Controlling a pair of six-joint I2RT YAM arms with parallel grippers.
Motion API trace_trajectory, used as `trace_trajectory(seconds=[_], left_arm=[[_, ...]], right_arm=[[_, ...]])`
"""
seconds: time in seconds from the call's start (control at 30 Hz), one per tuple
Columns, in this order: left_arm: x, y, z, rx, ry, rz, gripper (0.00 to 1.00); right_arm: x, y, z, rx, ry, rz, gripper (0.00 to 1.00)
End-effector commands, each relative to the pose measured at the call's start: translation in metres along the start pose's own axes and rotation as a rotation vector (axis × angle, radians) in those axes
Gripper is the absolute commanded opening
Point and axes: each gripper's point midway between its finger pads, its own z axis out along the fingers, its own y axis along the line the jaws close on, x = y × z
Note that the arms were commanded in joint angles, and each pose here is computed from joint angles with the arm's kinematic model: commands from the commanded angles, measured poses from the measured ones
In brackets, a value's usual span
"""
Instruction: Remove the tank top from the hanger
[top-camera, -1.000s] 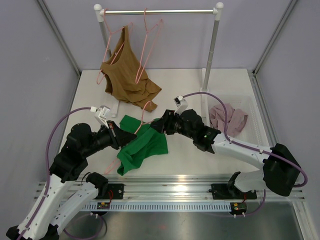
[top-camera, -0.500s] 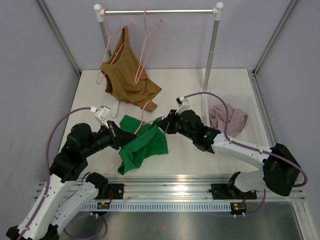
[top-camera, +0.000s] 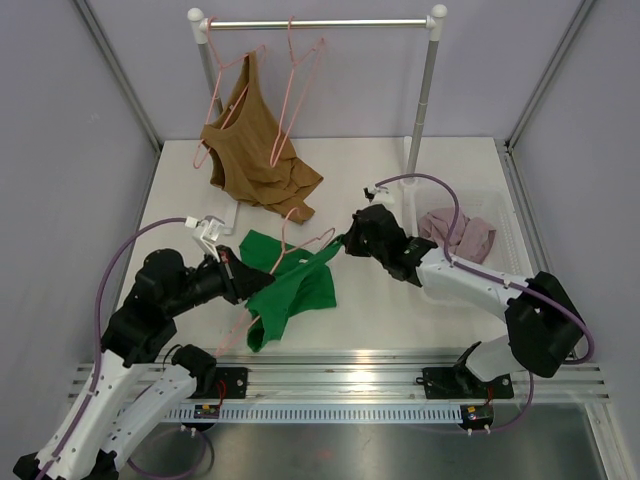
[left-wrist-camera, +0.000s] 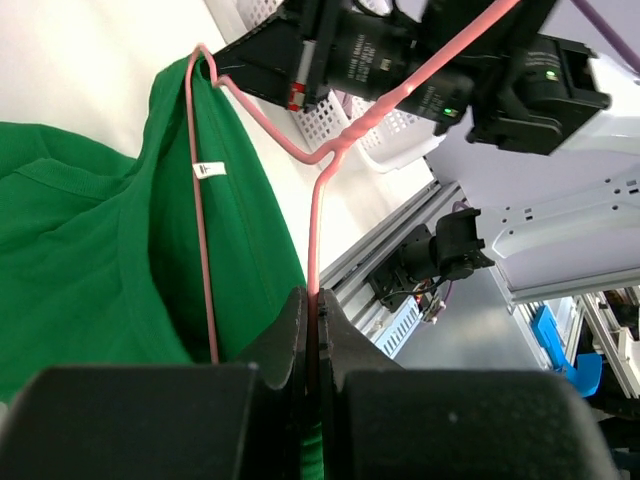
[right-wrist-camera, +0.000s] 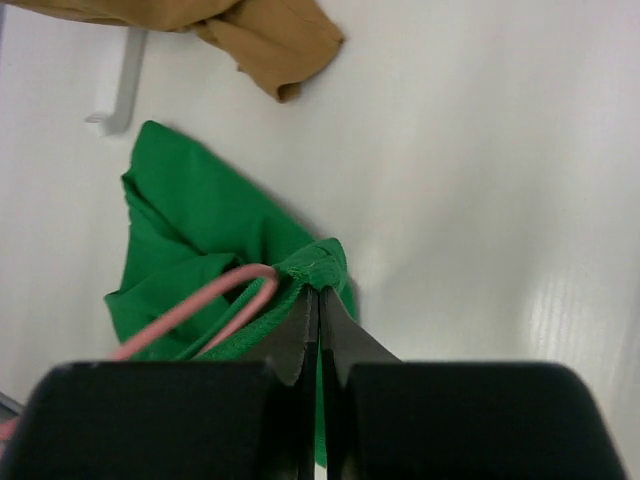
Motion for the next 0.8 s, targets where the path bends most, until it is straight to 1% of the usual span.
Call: trace_trajectory(seconds=[0.0,0.07,0.13,0.2,0.23,0.27,0.3,0.33,0.37,0.4,0.43,0.47,0.5,0.53,0.57,0.6,0.63,0.67,0.73,0.77], left_arm=[[-0.014,-0.035,-0.007,0.15,-0.04,0.026,0.0],[-0.016,-0.039,-0.009,0.163,-0.05,0.026,0.0],[-0.02,-0.041,-0.009,0.167,-0.066,0.026,0.0],[-0.029,-0.051,-0.01,0.217,-0.111,0.029,0.0],[-0.033,-0.055,-0.01,0.242,-0.131,0.031,0.0],[-0.043,-0.066,-0.014,0.3,-0.19,0.053,0.0],[-0.048,-0.073,-0.016,0.333,-0.219,0.067,0.0],[-0.054,-0.077,-0.018,0.35,-0.251,0.077,0.0],[-0.065,-0.087,-0.022,0.392,-0.308,0.111,0.0],[-0.07,-0.088,-0.022,0.397,-0.328,0.117,0.0],[-0.078,-0.093,-0.024,0.418,-0.367,0.144,0.0],[-0.089,-0.104,-0.03,0.461,-0.432,0.194,0.0],[-0.094,-0.103,-0.028,0.463,-0.466,0.209,0.0],[-0.1,-0.104,-0.03,0.466,-0.502,0.227,0.0],[-0.11,-0.112,-0.037,0.493,-0.576,0.281,0.0],[-0.118,-0.113,-0.04,0.491,-0.625,0.299,0.0],[-0.122,-0.113,-0.037,0.492,-0.646,0.314,0.0],[-0.131,-0.12,-0.042,0.509,-0.707,0.365,0.0],[-0.145,-0.124,-0.035,0.501,-0.748,0.425,0.0],[-0.152,-0.13,-0.037,0.507,-0.78,0.461,0.0]], right_arm=[[-0.022,-0.031,0.004,0.109,-0.045,-0.017,0.0],[-0.028,-0.039,0.003,0.121,-0.051,-0.01,0.0],[-0.028,-0.038,0.002,0.094,-0.031,0.002,0.0],[-0.021,-0.036,-0.004,0.044,-0.021,0.008,0.0],[-0.024,-0.012,-0.008,-0.086,-0.029,0.023,0.0],[-0.021,-0.002,-0.013,-0.153,-0.02,0.028,0.0],[-0.013,0.006,-0.024,-0.232,-0.006,0.029,0.0],[-0.013,0.032,-0.037,-0.383,0.009,0.025,0.0],[-0.01,0.041,-0.047,-0.444,0.023,0.027,0.0],[-0.012,0.052,-0.064,-0.517,0.031,0.034,0.0],[-0.012,0.055,-0.073,-0.537,0.035,0.041,0.0],[-0.013,0.059,-0.082,-0.565,0.038,0.042,0.0],[-0.02,0.065,-0.101,-0.614,0.016,0.033,0.0],[-0.015,0.072,-0.115,-0.668,0.05,0.018,0.0],[-0.016,0.076,-0.127,-0.701,0.06,0.008,0.0],[-0.019,0.082,-0.144,-0.745,0.058,-0.008,0.0],[-0.014,0.088,-0.158,-0.792,0.104,-0.033,0.0],[-0.014,0.09,-0.166,-0.806,0.114,-0.043,0.0],[-0.014,0.088,-0.186,-0.798,0.129,-0.072,0.0],[-0.02,0.087,-0.2,-0.802,0.101,-0.089,0.0]])
